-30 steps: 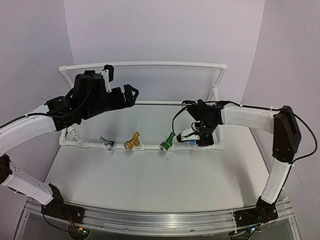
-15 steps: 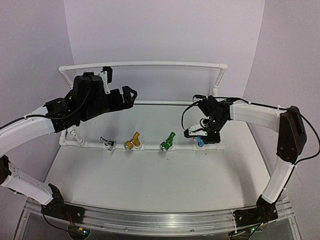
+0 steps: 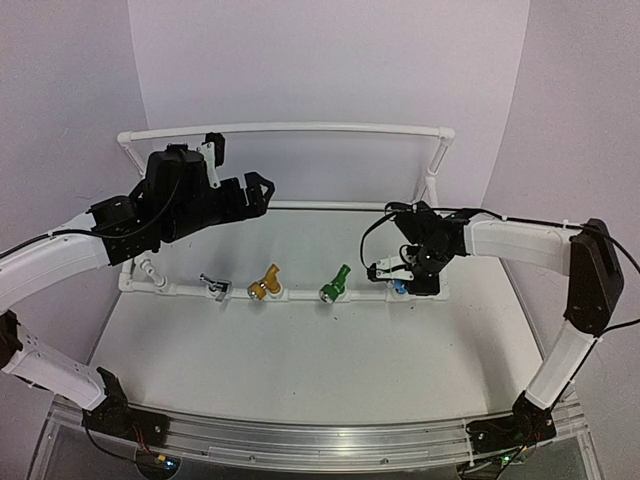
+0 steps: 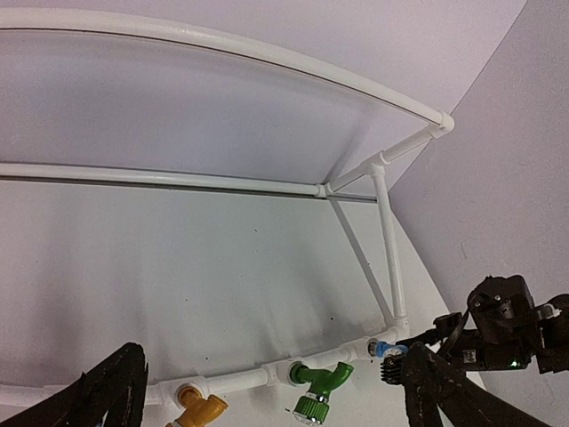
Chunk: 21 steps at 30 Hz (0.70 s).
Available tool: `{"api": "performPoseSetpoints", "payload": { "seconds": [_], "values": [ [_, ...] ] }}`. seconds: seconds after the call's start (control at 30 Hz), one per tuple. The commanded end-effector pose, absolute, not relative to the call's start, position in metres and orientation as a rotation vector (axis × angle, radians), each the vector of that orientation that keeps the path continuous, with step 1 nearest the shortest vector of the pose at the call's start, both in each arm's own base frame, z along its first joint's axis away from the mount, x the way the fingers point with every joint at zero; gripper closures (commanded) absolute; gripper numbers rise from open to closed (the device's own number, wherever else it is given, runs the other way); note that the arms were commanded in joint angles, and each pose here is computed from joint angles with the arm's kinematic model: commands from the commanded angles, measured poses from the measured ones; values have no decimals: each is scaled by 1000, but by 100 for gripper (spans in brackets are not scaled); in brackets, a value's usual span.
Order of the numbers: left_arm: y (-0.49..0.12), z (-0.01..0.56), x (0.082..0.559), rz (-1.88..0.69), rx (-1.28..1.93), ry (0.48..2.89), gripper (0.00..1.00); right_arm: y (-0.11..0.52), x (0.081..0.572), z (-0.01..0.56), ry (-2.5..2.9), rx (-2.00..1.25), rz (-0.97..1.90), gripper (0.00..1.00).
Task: Install the water faucets
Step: Screw the water faucet onto the adaptor.
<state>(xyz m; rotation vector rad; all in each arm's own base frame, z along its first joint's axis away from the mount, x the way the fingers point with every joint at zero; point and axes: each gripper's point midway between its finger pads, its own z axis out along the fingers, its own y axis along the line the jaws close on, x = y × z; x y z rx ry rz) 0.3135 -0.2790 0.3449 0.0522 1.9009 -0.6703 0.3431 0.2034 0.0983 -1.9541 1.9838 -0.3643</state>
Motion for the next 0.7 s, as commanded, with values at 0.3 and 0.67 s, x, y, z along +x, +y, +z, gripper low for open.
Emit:
{"api": "performPoseSetpoints", "payload": {
  "seconds": [0.3,0.67],
  "values": [
    [-274,366,313,-709,23,1840,1,205,337,103,1969,-1911,-458,100],
    [-272,367,311,-711,19,1836,1,215,365,102,2199,-1811,-278,100]
  ]
}}
